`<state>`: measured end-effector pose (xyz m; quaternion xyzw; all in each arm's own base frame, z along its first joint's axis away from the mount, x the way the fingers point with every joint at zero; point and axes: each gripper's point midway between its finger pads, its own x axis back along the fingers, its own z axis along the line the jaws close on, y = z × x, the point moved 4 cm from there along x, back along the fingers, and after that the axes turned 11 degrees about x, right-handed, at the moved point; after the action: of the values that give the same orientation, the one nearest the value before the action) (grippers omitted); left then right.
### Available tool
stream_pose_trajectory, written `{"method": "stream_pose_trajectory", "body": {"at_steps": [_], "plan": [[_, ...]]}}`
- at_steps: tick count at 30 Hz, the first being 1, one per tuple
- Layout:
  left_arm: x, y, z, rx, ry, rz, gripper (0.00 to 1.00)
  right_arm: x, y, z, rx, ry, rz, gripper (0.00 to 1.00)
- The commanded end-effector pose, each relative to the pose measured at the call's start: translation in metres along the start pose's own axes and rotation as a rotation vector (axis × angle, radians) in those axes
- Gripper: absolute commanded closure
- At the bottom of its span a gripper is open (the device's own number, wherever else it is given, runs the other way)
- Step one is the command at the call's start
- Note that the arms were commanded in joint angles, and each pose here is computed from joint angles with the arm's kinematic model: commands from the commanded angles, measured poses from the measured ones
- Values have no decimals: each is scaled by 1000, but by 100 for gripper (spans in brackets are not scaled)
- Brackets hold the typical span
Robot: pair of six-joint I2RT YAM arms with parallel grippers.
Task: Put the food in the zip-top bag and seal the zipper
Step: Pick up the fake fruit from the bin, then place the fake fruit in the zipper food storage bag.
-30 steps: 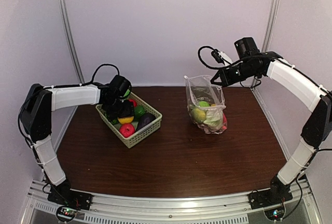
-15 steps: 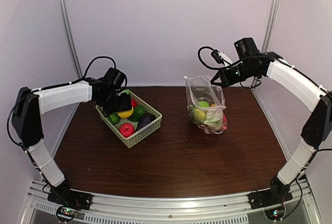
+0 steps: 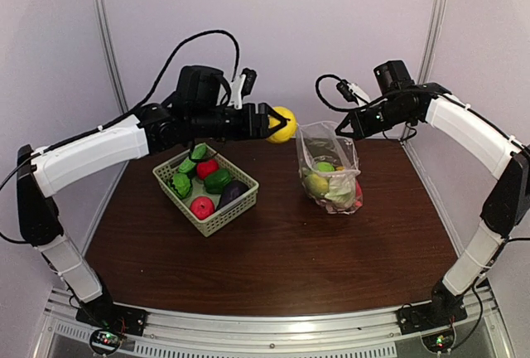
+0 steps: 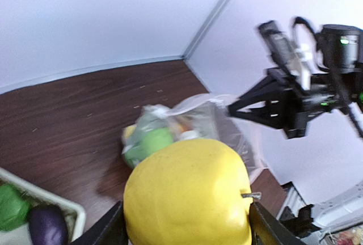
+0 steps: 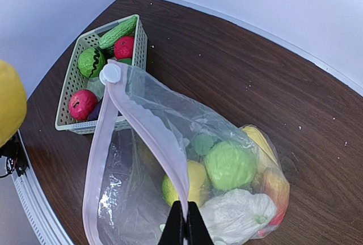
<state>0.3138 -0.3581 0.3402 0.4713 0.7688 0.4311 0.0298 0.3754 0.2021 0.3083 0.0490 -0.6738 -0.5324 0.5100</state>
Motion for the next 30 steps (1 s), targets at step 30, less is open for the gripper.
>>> {"method": "stream_pose_trajectory", "body": {"at_steps": [30], "plan": [[-54,16,-91,-167,-199,-20,2,21,8,12,65,9,-27,100]]}}
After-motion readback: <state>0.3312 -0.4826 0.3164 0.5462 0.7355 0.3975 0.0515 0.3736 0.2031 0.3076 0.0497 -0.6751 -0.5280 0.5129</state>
